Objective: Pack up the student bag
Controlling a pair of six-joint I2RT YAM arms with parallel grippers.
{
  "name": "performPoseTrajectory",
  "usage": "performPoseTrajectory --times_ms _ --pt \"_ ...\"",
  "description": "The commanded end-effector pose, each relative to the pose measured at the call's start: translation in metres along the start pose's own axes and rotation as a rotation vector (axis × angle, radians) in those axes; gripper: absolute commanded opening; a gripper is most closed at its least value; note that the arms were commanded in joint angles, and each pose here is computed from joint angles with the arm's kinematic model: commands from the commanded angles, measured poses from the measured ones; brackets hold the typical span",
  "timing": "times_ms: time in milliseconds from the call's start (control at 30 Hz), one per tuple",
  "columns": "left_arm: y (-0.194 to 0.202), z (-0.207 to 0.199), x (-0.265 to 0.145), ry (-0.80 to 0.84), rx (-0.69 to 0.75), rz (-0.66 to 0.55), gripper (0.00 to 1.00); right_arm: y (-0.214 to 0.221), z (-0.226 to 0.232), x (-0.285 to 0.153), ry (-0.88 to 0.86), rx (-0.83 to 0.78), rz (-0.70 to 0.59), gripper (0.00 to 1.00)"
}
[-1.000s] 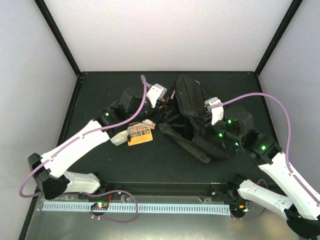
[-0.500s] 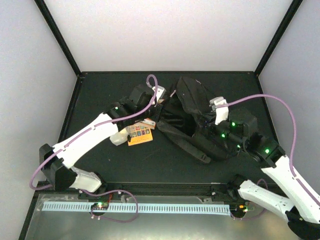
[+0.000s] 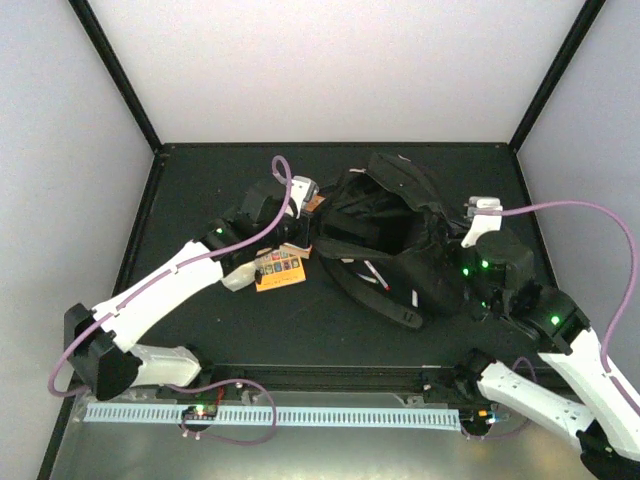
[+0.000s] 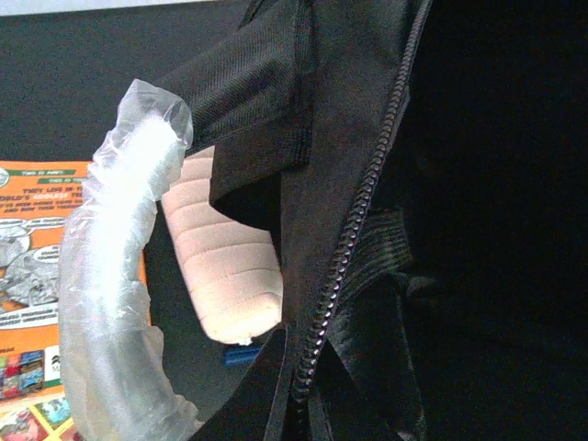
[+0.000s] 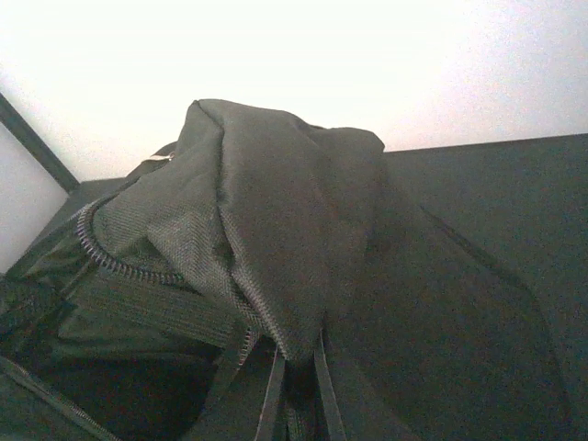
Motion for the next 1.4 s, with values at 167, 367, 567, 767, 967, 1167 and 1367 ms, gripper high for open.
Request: performPoseTrajectory --times_ms 167,367,567,767,967,1167,1367 --pt "0.0 0.007 -0.022 0.094 -0.013 -0.071 0.02 -0.023 0.007 -0.029 -0.186 -0.079 -0.11 0.17" --pt "-0.016 -0.017 -0.044 0.349 -0.024 -0.246 0.02 -0.022 0.03 -0.026 -0.358 -0.15 0.019 0.46" --pt "-0.019 -0.024 -0.047 0.374 -0.009 -0.246 0.02 -0.049 0.055 -0.034 -0.462 -0.159 0.089 0.74" --pt "-0.015 -0.028 -0.047 0.396 -0.003 -0.235 0.02 -0.067 0.078 0.002 -0.331 -0.12 0.24 0.79" --pt "-0.013 -0.033 -0.052 0.433 0.009 -0.258 0.02 -0.068 0.096 0.04 -0.282 0.015 0.256 0.82" --pt "-0.009 -0.036 -0.053 0.454 0.025 -0.253 0.01 -0.063 0.113 0.079 -0.225 0.133 0.318 0.85" --pt "-0.007 -0.04 -0.057 0.471 0.055 -0.26 0.02 -0.05 0.126 0.109 -0.231 0.199 0.391 0.89"
Point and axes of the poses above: each gripper's point midway between its finger pads, its own x axis out along the fingers, its own z axis along the line the jaws close on, y = z × x, the point moved 9 cm from there along -x, back along the fingers, and after that the axes turned 7 degrees about x, right-handed, at the moved point
